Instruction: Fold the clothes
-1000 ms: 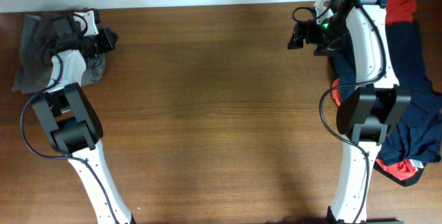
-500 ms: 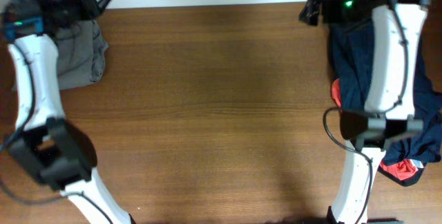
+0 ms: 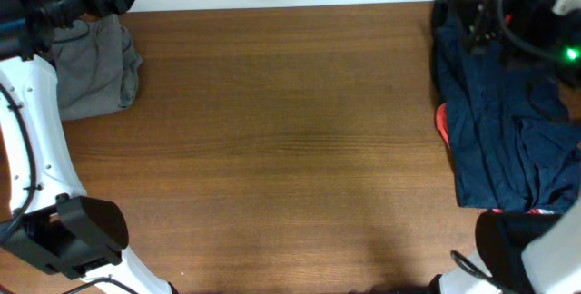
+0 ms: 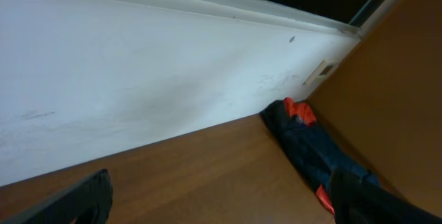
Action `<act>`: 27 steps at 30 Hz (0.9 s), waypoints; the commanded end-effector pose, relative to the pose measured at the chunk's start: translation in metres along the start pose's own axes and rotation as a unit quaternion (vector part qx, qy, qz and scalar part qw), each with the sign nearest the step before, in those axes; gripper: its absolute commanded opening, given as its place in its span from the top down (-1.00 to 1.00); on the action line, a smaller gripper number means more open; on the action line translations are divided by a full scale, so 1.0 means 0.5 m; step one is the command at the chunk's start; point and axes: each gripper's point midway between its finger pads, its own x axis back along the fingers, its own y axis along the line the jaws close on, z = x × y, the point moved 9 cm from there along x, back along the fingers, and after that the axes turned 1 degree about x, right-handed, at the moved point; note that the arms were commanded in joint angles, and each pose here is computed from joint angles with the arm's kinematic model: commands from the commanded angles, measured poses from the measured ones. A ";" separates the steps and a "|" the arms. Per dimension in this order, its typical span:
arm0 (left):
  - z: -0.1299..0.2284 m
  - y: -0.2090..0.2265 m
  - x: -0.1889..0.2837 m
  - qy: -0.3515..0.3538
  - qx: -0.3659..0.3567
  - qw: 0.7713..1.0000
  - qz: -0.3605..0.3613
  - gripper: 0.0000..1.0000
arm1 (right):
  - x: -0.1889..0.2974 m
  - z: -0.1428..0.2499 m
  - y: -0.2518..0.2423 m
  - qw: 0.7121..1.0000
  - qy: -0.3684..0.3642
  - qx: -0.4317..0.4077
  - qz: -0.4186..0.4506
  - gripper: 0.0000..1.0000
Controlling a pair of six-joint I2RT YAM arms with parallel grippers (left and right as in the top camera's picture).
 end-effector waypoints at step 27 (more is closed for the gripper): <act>0.005 0.003 -0.004 0.003 0.004 1.000 0.007 -0.99 | -0.009 0.159 -0.053 0.970 -0.115 0.191 0.095 -0.97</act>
